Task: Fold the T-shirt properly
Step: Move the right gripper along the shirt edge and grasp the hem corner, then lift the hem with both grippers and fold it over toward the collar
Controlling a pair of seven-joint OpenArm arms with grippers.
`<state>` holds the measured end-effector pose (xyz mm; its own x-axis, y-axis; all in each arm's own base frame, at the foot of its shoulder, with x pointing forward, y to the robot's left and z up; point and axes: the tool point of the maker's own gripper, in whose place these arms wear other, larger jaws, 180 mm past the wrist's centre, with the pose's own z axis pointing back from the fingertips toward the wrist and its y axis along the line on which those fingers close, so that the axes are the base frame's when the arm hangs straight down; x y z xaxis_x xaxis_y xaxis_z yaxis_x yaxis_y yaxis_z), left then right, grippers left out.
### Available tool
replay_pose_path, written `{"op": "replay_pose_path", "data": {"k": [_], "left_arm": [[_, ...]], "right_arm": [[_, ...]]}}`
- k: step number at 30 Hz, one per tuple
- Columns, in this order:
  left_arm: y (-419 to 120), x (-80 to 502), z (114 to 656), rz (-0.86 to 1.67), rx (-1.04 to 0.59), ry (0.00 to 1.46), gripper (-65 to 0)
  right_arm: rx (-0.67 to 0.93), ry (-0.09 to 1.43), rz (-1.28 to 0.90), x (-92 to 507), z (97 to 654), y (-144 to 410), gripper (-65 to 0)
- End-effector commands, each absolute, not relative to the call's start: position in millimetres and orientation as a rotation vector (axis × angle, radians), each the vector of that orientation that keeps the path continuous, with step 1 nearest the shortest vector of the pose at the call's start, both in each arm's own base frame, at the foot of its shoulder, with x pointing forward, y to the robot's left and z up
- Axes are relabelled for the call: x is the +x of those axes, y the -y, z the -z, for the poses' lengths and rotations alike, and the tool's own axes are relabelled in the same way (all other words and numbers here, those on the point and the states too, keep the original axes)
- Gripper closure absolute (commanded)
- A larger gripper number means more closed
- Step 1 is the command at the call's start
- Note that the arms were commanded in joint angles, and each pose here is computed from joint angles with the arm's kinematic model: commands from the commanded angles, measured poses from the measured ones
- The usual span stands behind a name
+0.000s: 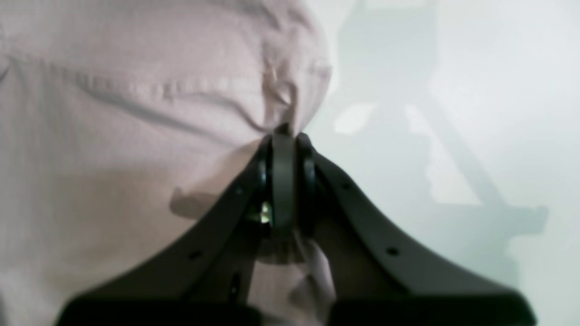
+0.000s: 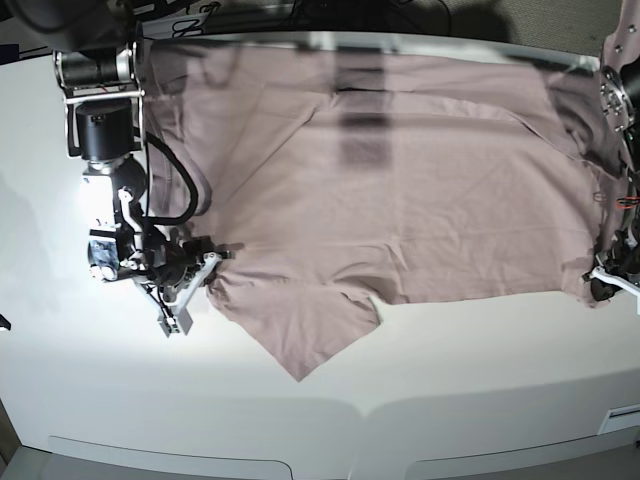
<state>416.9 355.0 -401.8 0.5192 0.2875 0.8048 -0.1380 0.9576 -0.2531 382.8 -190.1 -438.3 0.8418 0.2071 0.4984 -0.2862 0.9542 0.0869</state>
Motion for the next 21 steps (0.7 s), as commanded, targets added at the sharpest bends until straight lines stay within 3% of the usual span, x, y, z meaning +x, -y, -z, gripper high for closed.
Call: {"op": "replay_pose_path", "data": {"k": [1,10,21], "left_arm": [[-365.9,432.9,373.3,-0.257,-0.158,1.08,0.0],[-339.9,446.4,373.4,-0.257,-0.211,1.095,0.0],[-330.3,484.6,330.6,-0.217,-0.219,1.174,0.0]], "right_arm": [[0.108,0.509,-0.263,390.9,428.7,205.7,0.0],[0.071,0.59,-0.277,424.2,396.2,211.7,0.0],[0.007,0.664,-0.3,453.4,364.2,219.8,0.0]]}}
